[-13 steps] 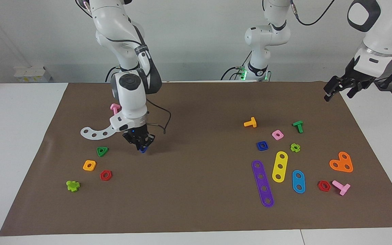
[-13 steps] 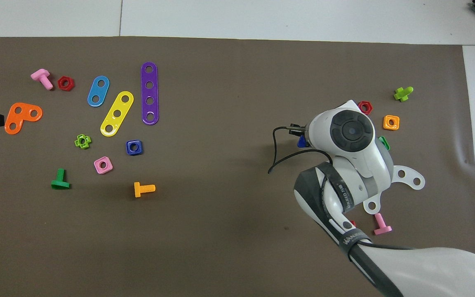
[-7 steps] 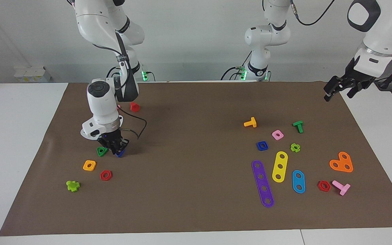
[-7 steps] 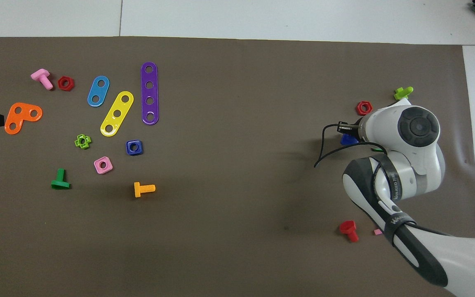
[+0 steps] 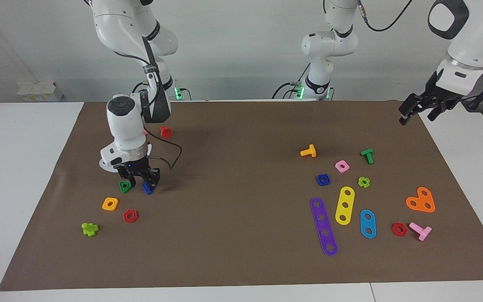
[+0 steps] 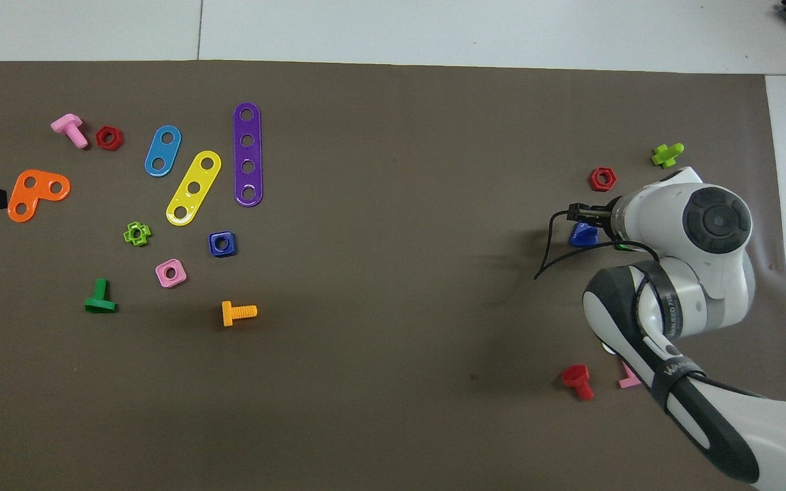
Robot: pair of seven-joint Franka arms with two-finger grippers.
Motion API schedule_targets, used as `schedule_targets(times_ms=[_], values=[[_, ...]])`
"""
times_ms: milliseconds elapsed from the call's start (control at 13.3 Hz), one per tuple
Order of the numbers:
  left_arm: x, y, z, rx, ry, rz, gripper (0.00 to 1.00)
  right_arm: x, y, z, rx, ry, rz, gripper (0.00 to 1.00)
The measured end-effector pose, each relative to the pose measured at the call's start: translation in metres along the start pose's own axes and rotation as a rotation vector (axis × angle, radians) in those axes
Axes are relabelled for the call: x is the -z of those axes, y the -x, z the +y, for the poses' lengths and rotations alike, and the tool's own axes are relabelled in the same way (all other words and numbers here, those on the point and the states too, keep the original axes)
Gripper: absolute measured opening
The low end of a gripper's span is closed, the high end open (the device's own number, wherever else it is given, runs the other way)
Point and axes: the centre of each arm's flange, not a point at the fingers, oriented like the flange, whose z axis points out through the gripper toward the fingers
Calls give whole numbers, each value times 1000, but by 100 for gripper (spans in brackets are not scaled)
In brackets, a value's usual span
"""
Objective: Unscrew and place screws in storage area
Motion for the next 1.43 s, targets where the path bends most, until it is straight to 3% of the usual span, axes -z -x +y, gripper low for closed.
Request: schedule_targets(times_ms=[75,151,603,829,1055,1432], values=[[0,0,0,0,0,0,100,20,-7,-2,0,15,-15,96],[0,0,0,0,0,0,100,42,-14,-7,3,27,-29,100],[0,0,0,0,0,0,100,169,-32,-18,92,21,27,100],[0,0,0,0,0,0,100,216,-25,-11,97,-32,-33,100],[0,0,0,0,0,0,100,255,-25,-7,115,-30,-69,100],[0,0,0,0,0,0,100,287,-22,-6,116,-52,-117,100]])
